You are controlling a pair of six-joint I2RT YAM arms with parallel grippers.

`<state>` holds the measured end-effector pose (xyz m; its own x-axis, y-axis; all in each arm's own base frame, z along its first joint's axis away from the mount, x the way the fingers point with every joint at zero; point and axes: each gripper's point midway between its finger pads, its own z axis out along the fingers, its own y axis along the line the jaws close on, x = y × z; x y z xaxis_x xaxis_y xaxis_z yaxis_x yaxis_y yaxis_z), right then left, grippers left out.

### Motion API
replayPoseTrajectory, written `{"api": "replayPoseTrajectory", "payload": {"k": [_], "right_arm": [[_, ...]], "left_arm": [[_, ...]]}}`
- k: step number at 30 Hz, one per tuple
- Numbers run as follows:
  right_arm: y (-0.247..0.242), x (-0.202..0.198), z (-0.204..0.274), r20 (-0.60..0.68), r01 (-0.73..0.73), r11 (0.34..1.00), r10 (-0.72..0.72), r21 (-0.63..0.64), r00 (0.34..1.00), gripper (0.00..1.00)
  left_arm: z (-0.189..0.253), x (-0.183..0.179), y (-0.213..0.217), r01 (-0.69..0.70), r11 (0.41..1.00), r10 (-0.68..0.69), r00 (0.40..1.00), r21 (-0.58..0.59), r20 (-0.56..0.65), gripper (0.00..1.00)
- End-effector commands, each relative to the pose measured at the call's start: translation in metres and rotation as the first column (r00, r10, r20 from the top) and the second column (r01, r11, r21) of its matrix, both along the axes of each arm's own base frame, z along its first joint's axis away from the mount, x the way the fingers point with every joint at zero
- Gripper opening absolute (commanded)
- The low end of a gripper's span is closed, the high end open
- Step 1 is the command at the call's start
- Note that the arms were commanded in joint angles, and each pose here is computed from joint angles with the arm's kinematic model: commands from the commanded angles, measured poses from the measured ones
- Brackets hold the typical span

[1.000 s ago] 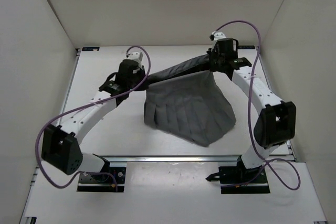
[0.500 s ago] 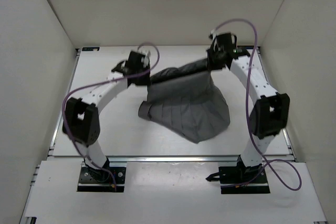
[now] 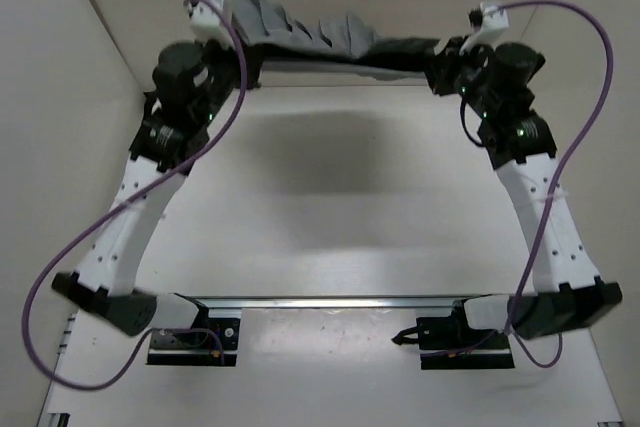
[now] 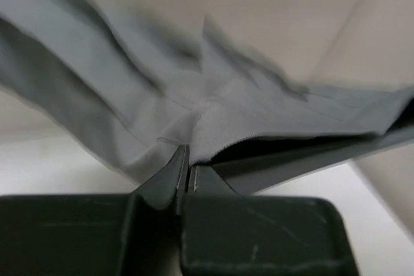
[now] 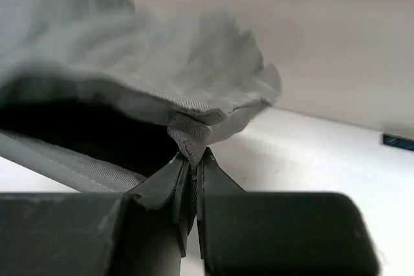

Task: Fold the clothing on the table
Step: Flatten the skirt out, then fold the skirt

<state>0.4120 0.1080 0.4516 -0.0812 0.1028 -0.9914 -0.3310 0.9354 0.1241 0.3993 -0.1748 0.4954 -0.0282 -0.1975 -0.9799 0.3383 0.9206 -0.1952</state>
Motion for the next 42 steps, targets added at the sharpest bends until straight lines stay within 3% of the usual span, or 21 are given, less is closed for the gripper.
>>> {"api": "replayPoseTrajectory", "payload": {"k": [1,2,4,5,8,13,14,18,22,27,28,32,33,34,35,36,37,38,39,42], "right_arm": [[-0.08,-0.001,-0.108,-0.189,0.264,0.955,-0.287,-0.139,0.939,0.01],[-0.079,-0.014,-0.114,-0.195,0.261,0.955,-0.284,-0.139,0.939,0.0],[-0.079,-0.043,-0.184,-0.344,0.244,0.957,-0.285,-0.159,0.895,0.0],[-0.078,-0.057,-0.194,-0.36,0.236,0.959,-0.279,-0.158,0.89,0.0],[-0.059,-0.113,-0.278,-0.532,0.162,0.976,-0.214,-0.144,0.819,0.0],[-0.027,-0.179,-0.337,-0.68,0.074,0.996,-0.088,-0.05,0.728,0.0],[-0.019,-0.187,-0.344,-0.704,0.053,0.998,-0.058,-0.029,0.708,0.0],[-0.011,-0.179,-0.32,-0.664,0.023,1.0,-0.028,-0.016,0.748,0.0],[-0.024,-0.157,-0.315,-0.677,0.069,0.998,-0.051,0.0,0.734,0.01],[-0.027,-0.133,-0.318,-0.686,0.068,0.997,-0.066,-0.024,0.724,0.0],[-0.029,-0.122,-0.307,-0.669,0.066,0.997,-0.07,-0.031,0.74,0.0],[-0.038,-0.048,-0.282,-0.66,0.067,0.992,-0.123,-0.11,0.741,0.0],[-0.04,-0.021,-0.246,-0.596,0.082,0.989,-0.139,-0.122,0.791,0.0],[-0.04,-0.006,-0.247,-0.612,0.079,0.989,-0.141,-0.128,0.778,0.0],[-0.042,0.017,-0.202,-0.53,0.107,0.984,-0.166,-0.141,0.832,0.0],[-0.047,0.044,-0.166,-0.458,0.143,0.978,-0.197,-0.15,0.867,0.0],[-0.048,0.057,-0.16,-0.45,0.143,0.975,-0.207,-0.172,0.869,0.01],[-0.05,0.067,-0.108,-0.351,0.179,0.967,-0.233,-0.178,0.907,0.0],[-0.052,0.08,-0.066,-0.255,0.221,0.957,-0.265,-0.188,0.93,0.0],[-0.053,0.074,-0.001,-0.097,0.257,0.956,-0.271,-0.141,0.958,0.0]], "left_arm": [[-0.14,0.006,0.08,-0.295,0.925,0.345,0.916,0.239,-0.206,0.0],[-0.147,-0.012,0.078,-0.293,0.931,0.339,0.917,0.219,-0.212,0.0],[-0.227,-0.045,0.078,-0.231,0.936,0.317,0.88,0.264,-0.354,0.0],[-0.236,-0.061,0.077,-0.214,0.952,0.287,0.873,0.218,-0.395,0.0],[-0.327,-0.121,0.082,-0.142,0.971,0.232,0.77,0.195,-0.595,0.0],[-0.364,-0.183,0.088,-0.143,0.981,0.193,0.689,0.13,-0.698,0.0],[-0.359,-0.184,0.086,-0.137,0.983,0.185,0.702,0.125,-0.688,0.0],[-0.345,-0.179,0.072,-0.112,0.992,0.116,0.694,0.052,-0.711,0.0],[-0.354,-0.172,0.059,-0.071,0.995,0.103,0.665,0.075,-0.74,0.0],[-0.362,-0.137,0.058,-0.066,0.992,0.122,0.639,0.104,-0.76,0.0],[-0.35,-0.123,0.058,-0.071,0.992,0.125,0.659,0.104,-0.741,0.0],[-0.352,-0.042,0.046,-0.023,0.978,0.176,0.617,0.206,-0.767,0.0],[-0.31,-0.008,0.037,-0.021,0.983,0.147,0.689,0.183,-0.71,0.0],[-0.321,0.008,0.038,-0.01,0.977,0.166,0.653,0.211,-0.739,0.0],[-0.3,0.039,0.028,0.001,0.976,0.157,0.687,0.217,-0.71,0.0],[-0.244,0.067,0.022,-0.019,0.979,0.144,0.776,0.205,-0.614,0.0],[-0.245,0.081,0.02,-0.02,0.972,0.162,0.777,0.233,-0.608,0.0],[-0.201,0.1,0.018,-0.05,0.974,0.162,0.834,0.22,-0.527,0.0],[-0.154,0.11,0.022,-0.093,0.973,0.178,0.885,0.211,-0.429,0.0],[-0.078,0.108,0.039,-0.166,0.978,0.194,0.947,0.129,-0.256,0.0]]}}
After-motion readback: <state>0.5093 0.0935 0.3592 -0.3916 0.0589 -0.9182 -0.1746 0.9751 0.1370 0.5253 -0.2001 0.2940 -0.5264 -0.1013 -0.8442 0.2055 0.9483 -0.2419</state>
